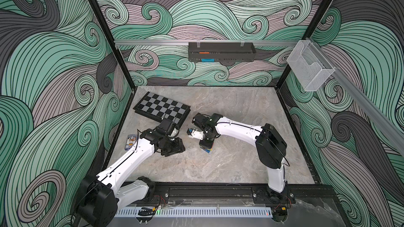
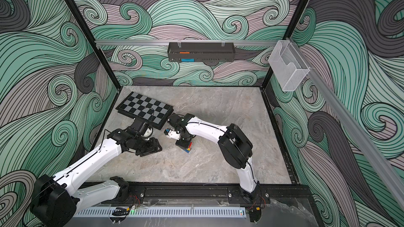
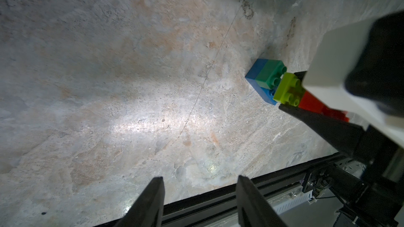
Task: Assemble the number 5 with lego
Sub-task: Assemble the lego brick with the lego brick.
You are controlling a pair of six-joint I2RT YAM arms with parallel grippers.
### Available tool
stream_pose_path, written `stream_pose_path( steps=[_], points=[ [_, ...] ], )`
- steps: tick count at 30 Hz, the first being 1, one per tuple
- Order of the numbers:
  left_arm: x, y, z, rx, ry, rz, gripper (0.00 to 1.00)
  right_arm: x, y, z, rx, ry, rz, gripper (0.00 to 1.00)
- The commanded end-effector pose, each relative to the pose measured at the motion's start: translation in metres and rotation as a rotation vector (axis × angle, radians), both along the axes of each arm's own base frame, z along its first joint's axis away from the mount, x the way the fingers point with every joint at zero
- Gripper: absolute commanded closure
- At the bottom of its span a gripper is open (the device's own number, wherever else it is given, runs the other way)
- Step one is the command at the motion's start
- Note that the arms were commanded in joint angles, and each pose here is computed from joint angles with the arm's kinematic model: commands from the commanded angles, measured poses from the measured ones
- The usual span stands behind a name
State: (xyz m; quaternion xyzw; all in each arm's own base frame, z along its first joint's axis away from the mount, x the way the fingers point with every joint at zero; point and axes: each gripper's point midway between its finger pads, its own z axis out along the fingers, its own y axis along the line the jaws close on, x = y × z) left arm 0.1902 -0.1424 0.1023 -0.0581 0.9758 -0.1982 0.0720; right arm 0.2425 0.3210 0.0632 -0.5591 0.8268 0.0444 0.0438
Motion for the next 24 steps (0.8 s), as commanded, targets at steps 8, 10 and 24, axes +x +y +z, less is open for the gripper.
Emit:
stream_pose_path(
  steps=[8,10,24],
  points=[
    [-0.003,0.002,0.002,-0.003,0.001,-0.011,0.43,0.008,-0.001,0.001,-0.052,0.006,-0.138,0.77],
    [-0.002,0.001,0.002,-0.005,0.001,-0.011,0.43,0.009,-0.004,-0.002,-0.071,0.005,-0.16,0.77],
    [-0.002,0.001,0.002,-0.006,-0.003,-0.013,0.43,0.003,-0.011,-0.022,-0.128,0.046,-0.207,0.78]
  ],
)
